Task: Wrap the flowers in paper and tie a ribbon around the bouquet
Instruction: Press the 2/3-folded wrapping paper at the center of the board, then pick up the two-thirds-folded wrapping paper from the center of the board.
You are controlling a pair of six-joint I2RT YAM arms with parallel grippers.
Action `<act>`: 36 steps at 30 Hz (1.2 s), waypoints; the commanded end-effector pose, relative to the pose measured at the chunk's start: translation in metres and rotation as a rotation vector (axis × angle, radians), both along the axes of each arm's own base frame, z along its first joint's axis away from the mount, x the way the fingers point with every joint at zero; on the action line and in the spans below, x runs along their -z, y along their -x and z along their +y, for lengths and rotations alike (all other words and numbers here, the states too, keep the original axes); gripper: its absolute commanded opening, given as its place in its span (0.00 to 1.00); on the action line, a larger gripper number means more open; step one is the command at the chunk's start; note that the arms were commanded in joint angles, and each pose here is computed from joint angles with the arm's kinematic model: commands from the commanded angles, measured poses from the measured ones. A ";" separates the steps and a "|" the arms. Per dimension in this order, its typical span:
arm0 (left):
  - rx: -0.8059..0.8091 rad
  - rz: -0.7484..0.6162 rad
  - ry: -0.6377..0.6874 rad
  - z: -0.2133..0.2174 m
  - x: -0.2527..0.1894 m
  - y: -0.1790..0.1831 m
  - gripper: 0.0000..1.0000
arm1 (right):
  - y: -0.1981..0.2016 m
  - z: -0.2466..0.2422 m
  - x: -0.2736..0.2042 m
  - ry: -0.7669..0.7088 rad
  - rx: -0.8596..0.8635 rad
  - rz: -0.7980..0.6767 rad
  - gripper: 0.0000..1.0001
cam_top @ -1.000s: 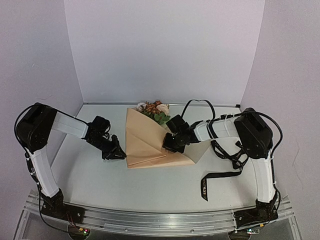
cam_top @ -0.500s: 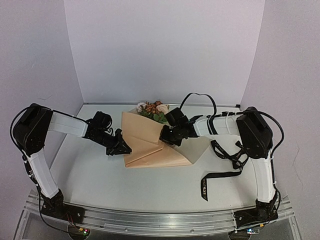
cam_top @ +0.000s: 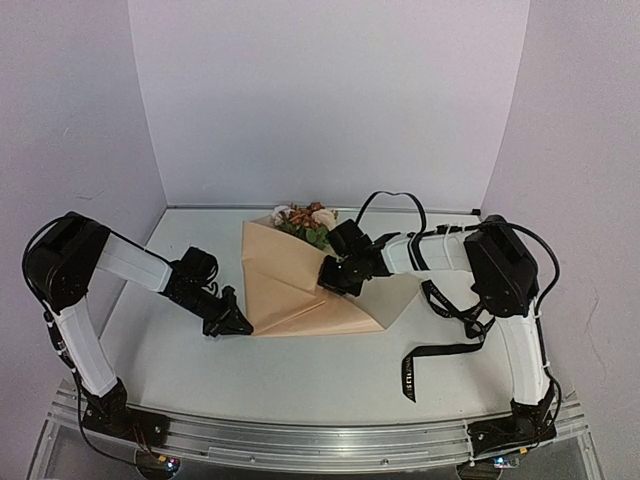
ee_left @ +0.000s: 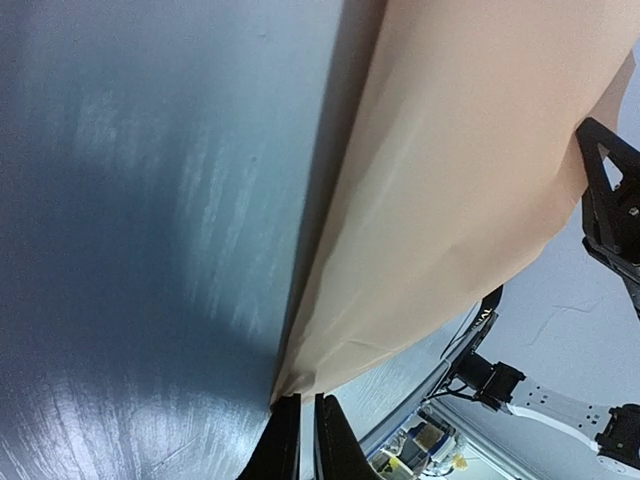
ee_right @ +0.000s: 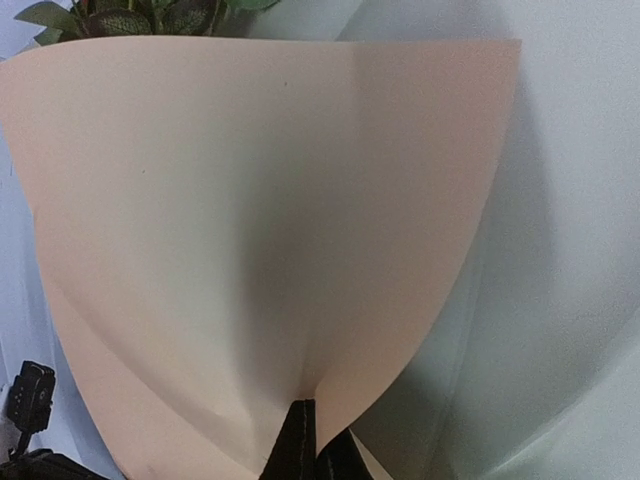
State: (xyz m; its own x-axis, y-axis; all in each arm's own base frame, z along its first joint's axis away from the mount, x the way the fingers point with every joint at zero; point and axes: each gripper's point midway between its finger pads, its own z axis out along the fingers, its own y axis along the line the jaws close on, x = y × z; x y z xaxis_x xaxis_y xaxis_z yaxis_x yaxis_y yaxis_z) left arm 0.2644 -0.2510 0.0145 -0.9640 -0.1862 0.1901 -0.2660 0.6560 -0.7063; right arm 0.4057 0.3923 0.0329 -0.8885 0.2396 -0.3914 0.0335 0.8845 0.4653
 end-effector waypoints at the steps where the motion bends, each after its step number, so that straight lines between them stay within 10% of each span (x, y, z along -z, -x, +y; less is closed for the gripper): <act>1: 0.014 -0.048 -0.039 0.004 -0.021 -0.004 0.10 | -0.008 0.006 -0.012 -0.001 -0.014 -0.031 0.04; 10: 0.067 -0.221 0.076 -0.031 -0.079 -0.061 0.13 | -0.003 -0.001 -0.031 0.019 -0.032 -0.050 0.17; 23: 0.202 -0.192 0.208 -0.103 -0.060 -0.074 0.13 | 0.054 -0.066 -0.059 0.058 0.030 -0.005 0.67; 36: 0.256 -0.142 0.233 -0.139 -0.040 -0.069 0.13 | 0.135 -0.100 -0.010 -0.159 0.134 0.069 0.74</act>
State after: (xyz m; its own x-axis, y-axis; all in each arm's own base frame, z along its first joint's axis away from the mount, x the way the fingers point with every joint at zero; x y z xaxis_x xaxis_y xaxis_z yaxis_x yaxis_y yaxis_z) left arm 0.3246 -0.3788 0.0469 -0.9931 0.0856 0.0797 -0.0212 0.5383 -0.8425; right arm 0.2671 0.2778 0.0326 -0.9088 0.3040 -0.2859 0.1607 0.8871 0.4327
